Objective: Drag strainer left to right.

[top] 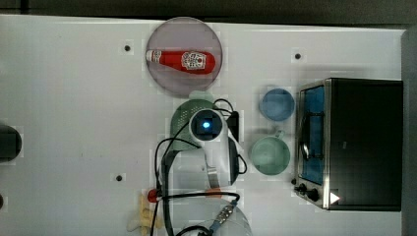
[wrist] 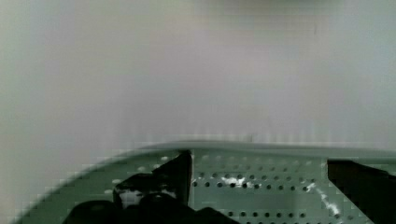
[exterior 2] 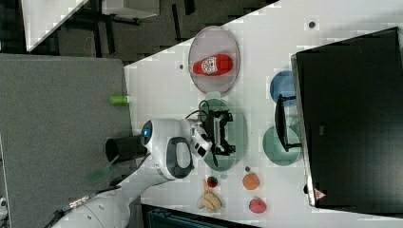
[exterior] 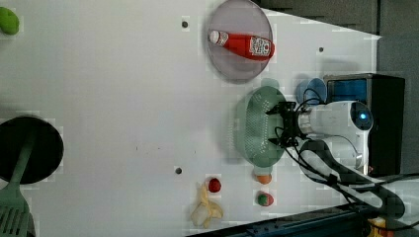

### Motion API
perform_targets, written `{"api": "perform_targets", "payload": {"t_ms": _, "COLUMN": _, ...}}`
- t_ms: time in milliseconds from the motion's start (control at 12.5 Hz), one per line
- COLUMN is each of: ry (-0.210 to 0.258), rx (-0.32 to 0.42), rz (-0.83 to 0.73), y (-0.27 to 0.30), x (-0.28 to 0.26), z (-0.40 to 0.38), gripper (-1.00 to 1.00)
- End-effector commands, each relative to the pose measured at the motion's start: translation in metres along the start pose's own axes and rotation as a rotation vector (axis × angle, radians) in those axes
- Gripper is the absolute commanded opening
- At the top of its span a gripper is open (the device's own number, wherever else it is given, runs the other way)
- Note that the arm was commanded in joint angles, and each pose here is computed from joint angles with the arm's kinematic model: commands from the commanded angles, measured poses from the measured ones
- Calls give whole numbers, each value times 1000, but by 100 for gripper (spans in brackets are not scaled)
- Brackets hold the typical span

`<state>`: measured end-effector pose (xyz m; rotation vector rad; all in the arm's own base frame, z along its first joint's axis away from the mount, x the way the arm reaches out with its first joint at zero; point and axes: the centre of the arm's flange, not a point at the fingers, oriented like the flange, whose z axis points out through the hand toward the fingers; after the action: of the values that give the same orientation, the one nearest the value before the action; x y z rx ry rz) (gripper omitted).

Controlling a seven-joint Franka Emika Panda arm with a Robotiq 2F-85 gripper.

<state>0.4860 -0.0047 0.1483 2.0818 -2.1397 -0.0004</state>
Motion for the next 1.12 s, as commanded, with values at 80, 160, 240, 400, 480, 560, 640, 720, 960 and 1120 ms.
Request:
{"api": "perform_targets", "payload": {"t_ms": 80, "ry": -1, "rx": 1, "rz": -25, "y": 2, "x": 35, "z": -1, "gripper": 100}}
{"api": "perform_targets", "payload": {"t_ms": 160, "ry": 5, "rx": -1, "rz": -7, "y": 2, "x": 45, "z": -1, "gripper": 100}}
{"api": "perform_targets", "payload": {"t_ms": 240, "ry": 9, "rx": -1, "rz": 4, "y": 2, "x": 54, "z": 0, "gripper": 100}}
{"api": "perform_targets", "payload": {"t_ms": 400, "ry": 15, "rx": 7, "rz": -2, "y": 2, "x": 68, "z": 0, "gripper": 100}}
{"api": "perform_targets", "payload": {"t_ms": 480, "ry": 19, "rx": 7, "rz": -4, "y": 3, "x": 75, "z": 0, "gripper": 100}}
{"api": "perform_targets", "payload": {"t_ms": 560, "ry": 21, "rx": 6, "rz": -2, "y": 4, "x": 79, "z": 1, "gripper": 100}}
{"api": "perform_targets", "payload": {"t_ms": 640, "ry": 21, "rx": 12, "rz": -7, "y": 2, "x": 80, "z": -1, "gripper": 100}}
{"api": "perform_targets", "payload": {"t_ms": 720, "ry": 21, "rx": 23, "rz": -31, "y": 0, "x": 79, "z": -6, "gripper": 100}}
{"api": "perform_targets", "payload": {"t_ms": 960, "ry": 21, "rx": 87, "rz": -270, "y": -7, "x": 69, "z": -50, "gripper": 100}}
{"api": "perform_targets", "payload": {"t_ms": 1120, "ry": 29, "rx": 130, "rz": -431, "y": -10, "x": 65, "z": -101, "gripper": 100}}
